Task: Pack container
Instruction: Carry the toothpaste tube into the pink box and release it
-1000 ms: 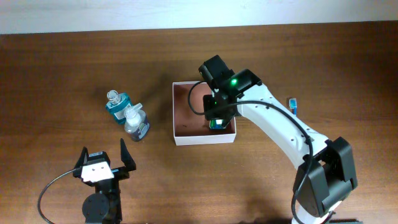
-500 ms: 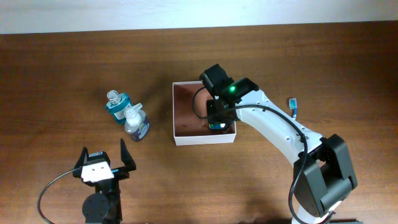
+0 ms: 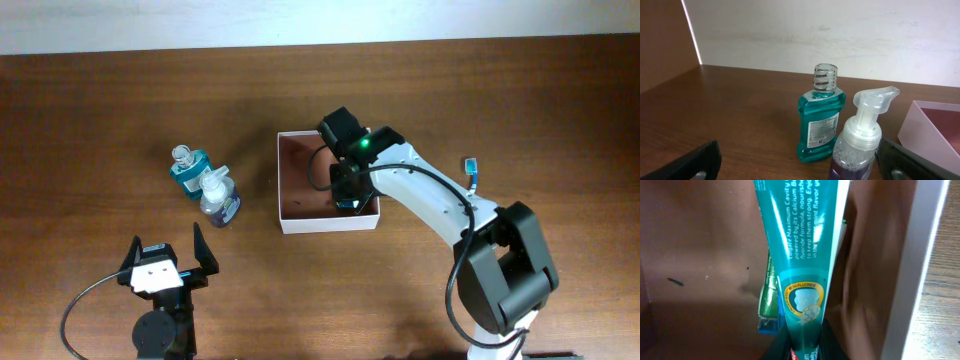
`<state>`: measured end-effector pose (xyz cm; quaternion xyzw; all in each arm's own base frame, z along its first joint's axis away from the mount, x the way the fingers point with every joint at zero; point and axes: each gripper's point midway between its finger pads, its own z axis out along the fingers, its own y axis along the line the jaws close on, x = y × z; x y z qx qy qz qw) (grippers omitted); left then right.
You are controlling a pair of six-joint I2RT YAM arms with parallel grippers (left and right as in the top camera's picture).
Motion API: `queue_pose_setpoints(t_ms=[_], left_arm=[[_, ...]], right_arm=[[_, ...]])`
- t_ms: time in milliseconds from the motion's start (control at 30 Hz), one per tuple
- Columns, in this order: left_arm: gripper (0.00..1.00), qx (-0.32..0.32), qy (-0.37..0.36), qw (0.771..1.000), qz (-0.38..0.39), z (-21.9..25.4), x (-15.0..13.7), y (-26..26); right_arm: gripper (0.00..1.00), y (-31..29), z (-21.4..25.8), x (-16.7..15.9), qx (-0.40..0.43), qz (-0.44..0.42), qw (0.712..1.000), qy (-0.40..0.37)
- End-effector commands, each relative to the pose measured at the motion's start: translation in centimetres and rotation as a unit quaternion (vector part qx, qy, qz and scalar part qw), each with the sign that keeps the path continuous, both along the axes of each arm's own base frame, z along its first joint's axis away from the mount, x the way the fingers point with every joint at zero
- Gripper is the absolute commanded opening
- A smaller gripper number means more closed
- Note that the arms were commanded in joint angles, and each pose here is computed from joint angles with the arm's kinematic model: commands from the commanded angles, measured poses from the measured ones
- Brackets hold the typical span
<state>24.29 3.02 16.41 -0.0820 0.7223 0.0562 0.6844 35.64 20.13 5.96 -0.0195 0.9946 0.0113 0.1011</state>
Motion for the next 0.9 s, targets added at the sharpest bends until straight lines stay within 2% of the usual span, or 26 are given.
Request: queue_pose_setpoints(t_ms=[0,867], left_arm=[[0.99,0.008,0.002,1.0,-0.003,-0.3,0.0,-0.1],[0.99,0.008,0.002,1.0,-0.003,-0.3,0.0,-0.1]], right_arm=[[0.1,-0.3,-0.2,0.1,-0.006,-0.008,1.0,-0.003],[0.1,0.1,-2.2,0.1,-0.005,-0.015,1.0,0.015]])
